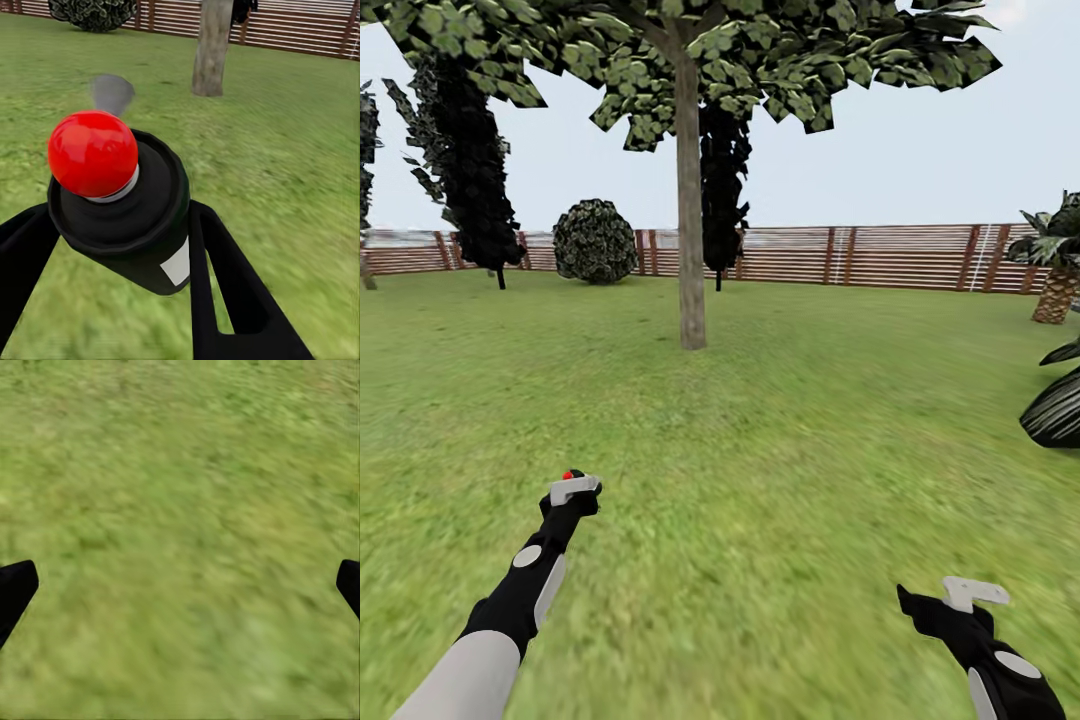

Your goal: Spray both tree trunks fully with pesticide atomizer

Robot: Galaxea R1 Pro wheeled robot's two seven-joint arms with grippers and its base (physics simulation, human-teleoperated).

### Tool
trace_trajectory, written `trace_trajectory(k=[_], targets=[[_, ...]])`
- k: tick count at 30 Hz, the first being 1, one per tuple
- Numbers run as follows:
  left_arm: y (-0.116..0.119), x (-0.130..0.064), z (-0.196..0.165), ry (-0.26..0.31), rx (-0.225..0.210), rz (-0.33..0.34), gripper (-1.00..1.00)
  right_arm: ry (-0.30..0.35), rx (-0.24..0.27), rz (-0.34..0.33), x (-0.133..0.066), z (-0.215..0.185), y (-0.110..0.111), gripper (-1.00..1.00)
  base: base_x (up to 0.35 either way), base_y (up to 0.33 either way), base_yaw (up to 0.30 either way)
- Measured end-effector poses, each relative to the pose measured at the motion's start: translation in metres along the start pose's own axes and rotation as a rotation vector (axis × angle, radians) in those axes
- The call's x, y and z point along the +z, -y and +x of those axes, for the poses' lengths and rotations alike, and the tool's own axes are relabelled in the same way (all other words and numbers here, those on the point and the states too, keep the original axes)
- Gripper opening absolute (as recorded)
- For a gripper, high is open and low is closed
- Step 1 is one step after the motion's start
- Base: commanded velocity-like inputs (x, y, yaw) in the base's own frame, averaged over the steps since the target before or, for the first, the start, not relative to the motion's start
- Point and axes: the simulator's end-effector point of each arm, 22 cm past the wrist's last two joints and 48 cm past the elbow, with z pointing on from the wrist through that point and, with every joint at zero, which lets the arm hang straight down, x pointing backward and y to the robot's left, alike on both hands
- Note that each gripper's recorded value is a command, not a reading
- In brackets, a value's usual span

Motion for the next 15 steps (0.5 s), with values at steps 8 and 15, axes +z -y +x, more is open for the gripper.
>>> trace_trajectory(k=[8, 15], targets=[[-0.0011, 0.0006, 0.0054, -0.009, 0.0, -0.002, -1.0, -0.007, -0.001, 0.0, 0.0014, 0.003, -0.0008, 1.0, 0.317, 0.12, 0.163], [-0.0009, 0.0007, 0.0058, -0.009, 0.0, -0.002, -1.0, -0.007, -0.002, 0.0, 0.0014, 0.0031, -0.0006, 1.0, 0.317, 0.118, 0.008]])
